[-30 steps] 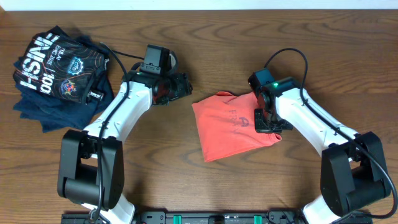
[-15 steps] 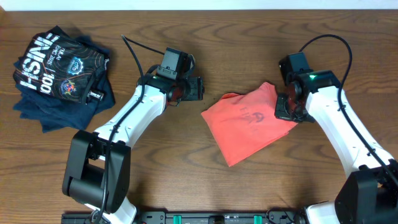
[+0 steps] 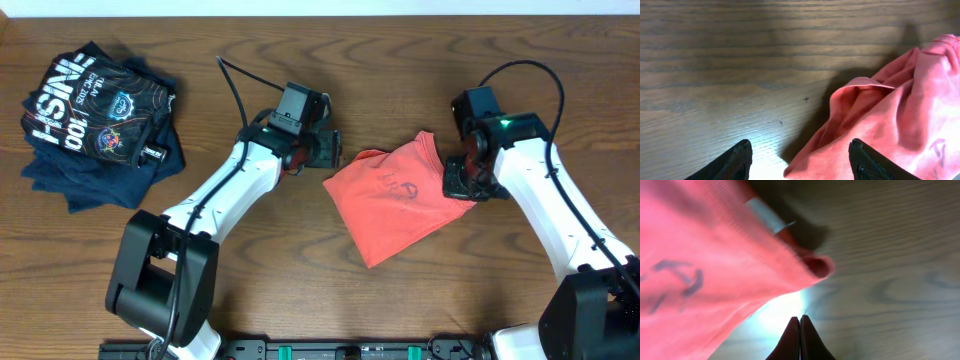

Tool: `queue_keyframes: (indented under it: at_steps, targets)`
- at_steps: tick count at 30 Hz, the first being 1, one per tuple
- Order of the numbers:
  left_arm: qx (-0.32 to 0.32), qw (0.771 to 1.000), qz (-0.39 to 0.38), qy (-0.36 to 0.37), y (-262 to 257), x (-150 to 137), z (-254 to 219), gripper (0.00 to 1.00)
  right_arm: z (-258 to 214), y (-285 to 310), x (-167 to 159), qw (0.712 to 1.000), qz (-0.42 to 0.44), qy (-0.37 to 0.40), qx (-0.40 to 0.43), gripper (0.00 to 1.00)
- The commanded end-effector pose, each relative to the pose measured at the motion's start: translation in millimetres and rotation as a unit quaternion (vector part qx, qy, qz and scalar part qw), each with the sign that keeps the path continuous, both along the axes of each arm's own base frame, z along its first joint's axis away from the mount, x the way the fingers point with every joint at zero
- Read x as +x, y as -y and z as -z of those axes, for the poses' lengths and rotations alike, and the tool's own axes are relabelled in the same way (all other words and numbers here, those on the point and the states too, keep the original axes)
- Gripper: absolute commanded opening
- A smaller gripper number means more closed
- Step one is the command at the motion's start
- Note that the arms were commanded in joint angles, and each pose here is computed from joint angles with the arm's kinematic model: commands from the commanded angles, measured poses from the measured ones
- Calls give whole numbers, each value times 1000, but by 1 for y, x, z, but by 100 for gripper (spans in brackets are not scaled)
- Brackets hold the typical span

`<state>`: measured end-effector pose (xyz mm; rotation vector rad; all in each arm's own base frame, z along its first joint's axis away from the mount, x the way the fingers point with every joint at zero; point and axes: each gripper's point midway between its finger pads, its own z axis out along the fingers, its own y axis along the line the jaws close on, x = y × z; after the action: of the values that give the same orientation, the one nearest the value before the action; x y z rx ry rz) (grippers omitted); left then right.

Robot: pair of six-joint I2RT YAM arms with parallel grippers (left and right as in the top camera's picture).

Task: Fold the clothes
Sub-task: 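Move the left gripper to grasp the red shirt's left side near center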

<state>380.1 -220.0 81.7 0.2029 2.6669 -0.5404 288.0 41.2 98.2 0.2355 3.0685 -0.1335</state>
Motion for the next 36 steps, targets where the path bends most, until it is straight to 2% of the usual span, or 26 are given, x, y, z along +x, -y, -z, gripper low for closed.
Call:
queue_keyframes:
  at_steps: [1, 5, 8, 12, 18, 25, 29, 32, 36]
  targets:
    - [15, 1000, 7, -6, -3, -3, 12, 64, 10, -18, -14, 998, -49, -26, 39, 1]
    - [13, 999, 16, -31, 2, -9, 29, 64, 36, -17, -25, 998, -40, -37, 38, 1]
    - [0, 997, 36, -70, 13, -22, 48, 63, 55, -15, -31, 998, -26, -37, 38, 1]
    - [22, 989, 40, -139, 11, -48, 80, 64, 74, -17, -24, 999, -31, -5, 44, 1]
    - [15, 960, 47, -276, 16, -107, 99, 63, 80, -19, 17, 994, -37, 93, 42, 1]
    - [78, 909, -20, -409, -4, -168, 94, 58, 57, -31, 77, 971, -66, 222, 55, 1]
    - [84, 908, -38, -409, -6, -170, 86, 58, 54, -32, 82, 968, -68, 234, 56, 1]
    - [98, 922, -60, -371, -15, -156, 76, 58, 59, -30, 74, 972, -76, 215, 51, 1]
    - [113, 946, -91, -290, -37, -126, 49, 59, 65, -25, 63, 978, -73, 190, 43, 6]
